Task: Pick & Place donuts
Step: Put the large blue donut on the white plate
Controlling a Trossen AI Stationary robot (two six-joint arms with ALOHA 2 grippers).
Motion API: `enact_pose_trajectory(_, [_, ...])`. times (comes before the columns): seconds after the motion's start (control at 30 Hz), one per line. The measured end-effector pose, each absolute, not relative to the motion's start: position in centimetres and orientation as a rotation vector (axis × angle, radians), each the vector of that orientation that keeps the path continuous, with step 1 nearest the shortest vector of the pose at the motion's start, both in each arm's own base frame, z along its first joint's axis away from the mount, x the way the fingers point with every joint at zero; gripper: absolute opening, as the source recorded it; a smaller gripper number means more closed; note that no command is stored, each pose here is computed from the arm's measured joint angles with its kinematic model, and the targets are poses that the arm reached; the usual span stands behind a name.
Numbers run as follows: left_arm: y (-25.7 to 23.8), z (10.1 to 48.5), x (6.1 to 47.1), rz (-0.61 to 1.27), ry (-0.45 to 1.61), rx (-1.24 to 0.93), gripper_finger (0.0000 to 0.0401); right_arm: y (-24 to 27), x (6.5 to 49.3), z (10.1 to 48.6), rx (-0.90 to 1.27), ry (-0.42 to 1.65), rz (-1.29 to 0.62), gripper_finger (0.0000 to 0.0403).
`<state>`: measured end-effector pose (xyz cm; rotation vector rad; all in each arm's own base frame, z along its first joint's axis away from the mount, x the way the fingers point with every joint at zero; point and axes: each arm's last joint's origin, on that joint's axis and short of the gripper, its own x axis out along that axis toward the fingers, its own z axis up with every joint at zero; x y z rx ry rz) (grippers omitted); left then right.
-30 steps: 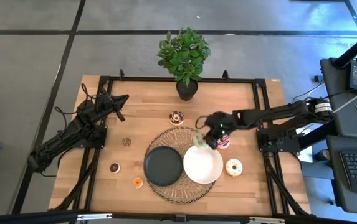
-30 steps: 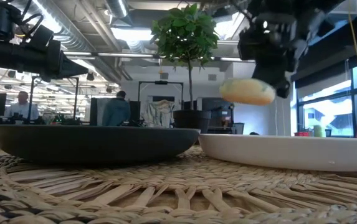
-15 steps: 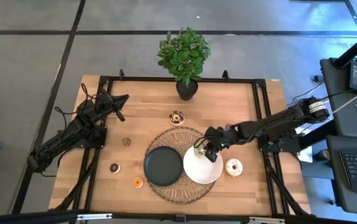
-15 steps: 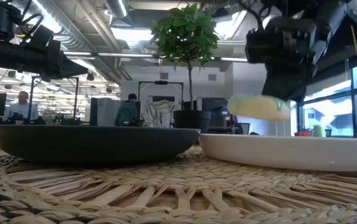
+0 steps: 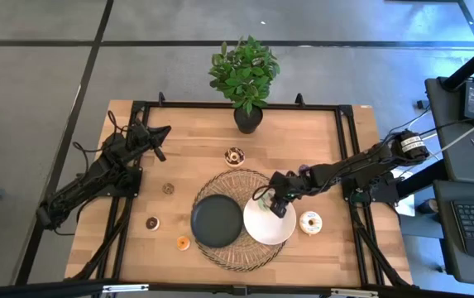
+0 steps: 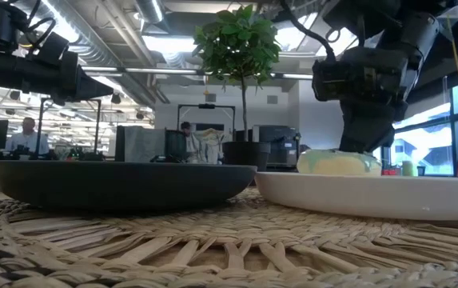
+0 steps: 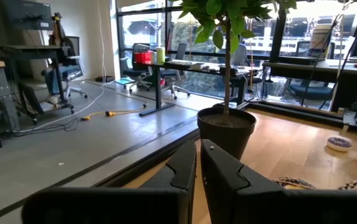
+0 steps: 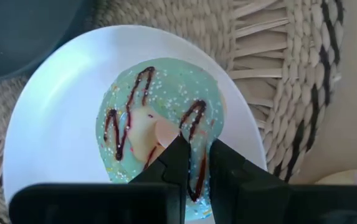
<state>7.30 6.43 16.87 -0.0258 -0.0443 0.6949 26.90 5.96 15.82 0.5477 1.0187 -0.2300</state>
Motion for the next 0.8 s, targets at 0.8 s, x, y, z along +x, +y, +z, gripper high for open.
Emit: enact_pose_trajectory(0.8, [6.45, 16.87, 7.29, 0.7, -0.044, -0.026, 0.002, 5.98, 26.89, 15.83, 0.546, 1.023, -0.221, 0.0047])
